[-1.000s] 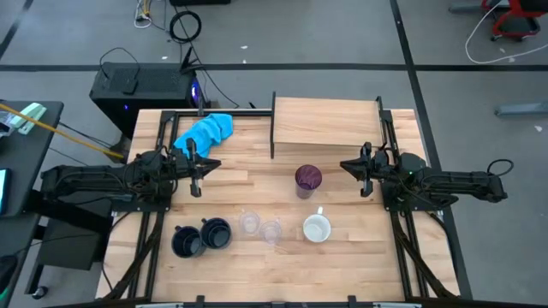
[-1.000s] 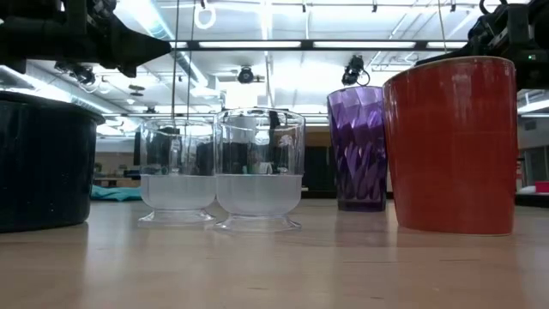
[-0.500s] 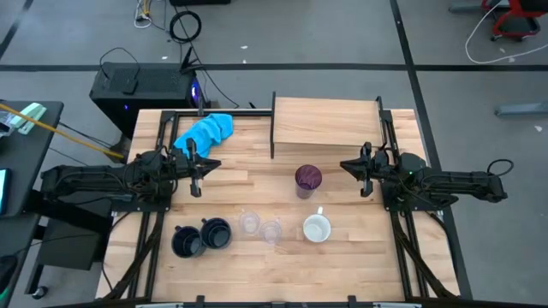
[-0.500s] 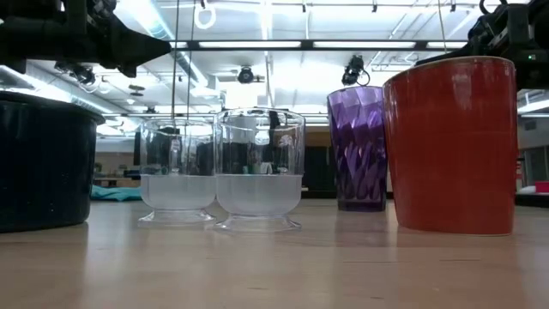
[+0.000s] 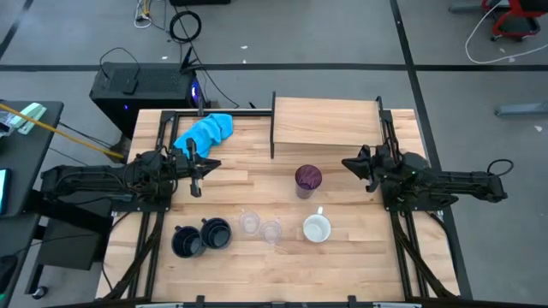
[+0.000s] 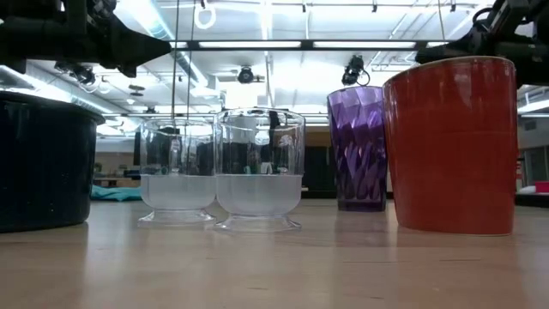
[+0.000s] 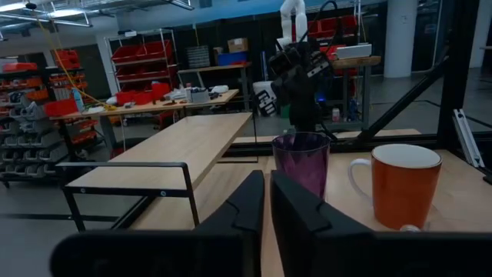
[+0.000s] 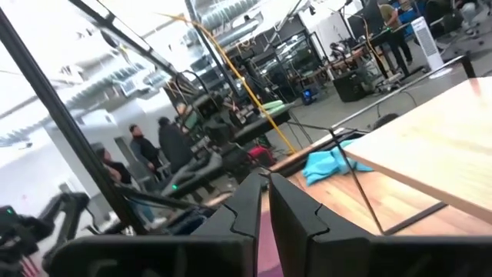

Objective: Stack small to large cups/mugs on shelf
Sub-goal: Put the purple cup on the shelf

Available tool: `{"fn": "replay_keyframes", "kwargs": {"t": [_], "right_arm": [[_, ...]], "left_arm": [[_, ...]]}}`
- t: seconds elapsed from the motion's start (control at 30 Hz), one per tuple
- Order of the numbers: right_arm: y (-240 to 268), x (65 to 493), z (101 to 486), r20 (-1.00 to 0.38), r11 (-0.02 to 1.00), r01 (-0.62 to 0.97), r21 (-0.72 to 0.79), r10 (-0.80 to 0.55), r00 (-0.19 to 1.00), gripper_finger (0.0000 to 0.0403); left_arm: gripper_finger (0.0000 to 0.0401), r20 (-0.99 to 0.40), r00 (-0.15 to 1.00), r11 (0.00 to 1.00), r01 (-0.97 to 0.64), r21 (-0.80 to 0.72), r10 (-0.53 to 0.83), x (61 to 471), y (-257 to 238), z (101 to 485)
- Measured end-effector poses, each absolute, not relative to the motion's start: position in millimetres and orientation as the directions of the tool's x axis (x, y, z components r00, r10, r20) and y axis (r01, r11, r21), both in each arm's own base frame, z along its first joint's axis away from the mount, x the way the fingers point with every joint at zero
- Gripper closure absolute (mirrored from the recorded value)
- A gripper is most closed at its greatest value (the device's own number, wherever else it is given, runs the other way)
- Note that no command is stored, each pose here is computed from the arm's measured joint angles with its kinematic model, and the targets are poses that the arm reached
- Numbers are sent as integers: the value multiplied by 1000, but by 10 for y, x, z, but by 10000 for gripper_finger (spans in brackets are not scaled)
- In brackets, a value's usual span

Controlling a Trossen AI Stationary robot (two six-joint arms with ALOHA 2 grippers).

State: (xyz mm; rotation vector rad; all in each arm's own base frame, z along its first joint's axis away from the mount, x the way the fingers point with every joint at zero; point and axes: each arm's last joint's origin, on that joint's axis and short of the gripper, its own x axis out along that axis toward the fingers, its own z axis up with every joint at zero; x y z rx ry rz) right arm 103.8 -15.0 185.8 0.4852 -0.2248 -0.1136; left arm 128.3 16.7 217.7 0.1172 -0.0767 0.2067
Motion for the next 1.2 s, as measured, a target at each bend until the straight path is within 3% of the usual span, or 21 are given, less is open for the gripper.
{"fn": "replay_keyframes", "kwargs": {"t": [0.3, 0.43, 0.57, 0.8, 0.97, 1.2], "right_arm": [[-149, 1023, 1929, 259, 881, 22, 472, -162, 952, 368], [-148, 1057, 2015, 215, 866, 19, 500, -146, 966, 368], [-158, 1170, 2120, 62, 860, 81, 504, -130, 990, 368], [-204, 1496, 2331, -283, 893, 238, 382, -132, 950, 368], [-234, 1710, 2474, -446, 929, 262, 263, -124, 887, 360], [-264, 1934, 2670, -560, 957, 242, 159, -114, 821, 307]], "left_arm": [[367, 88, 976, 972, -209, 108, 200, 1282, 167, 2177], [362, 88, 976, 972, -209, 108, 200, 1282, 167, 2177], [361, 88, 976, 972, -209, 108, 200, 1282, 168, 2177], [369, 88, 976, 972, -209, 108, 200, 1282, 167, 2177], [369, 88, 976, 972, -209, 108, 200, 1282, 168, 2176], [361, 88, 976, 972, -209, 108, 200, 1282, 167, 2177]]}}
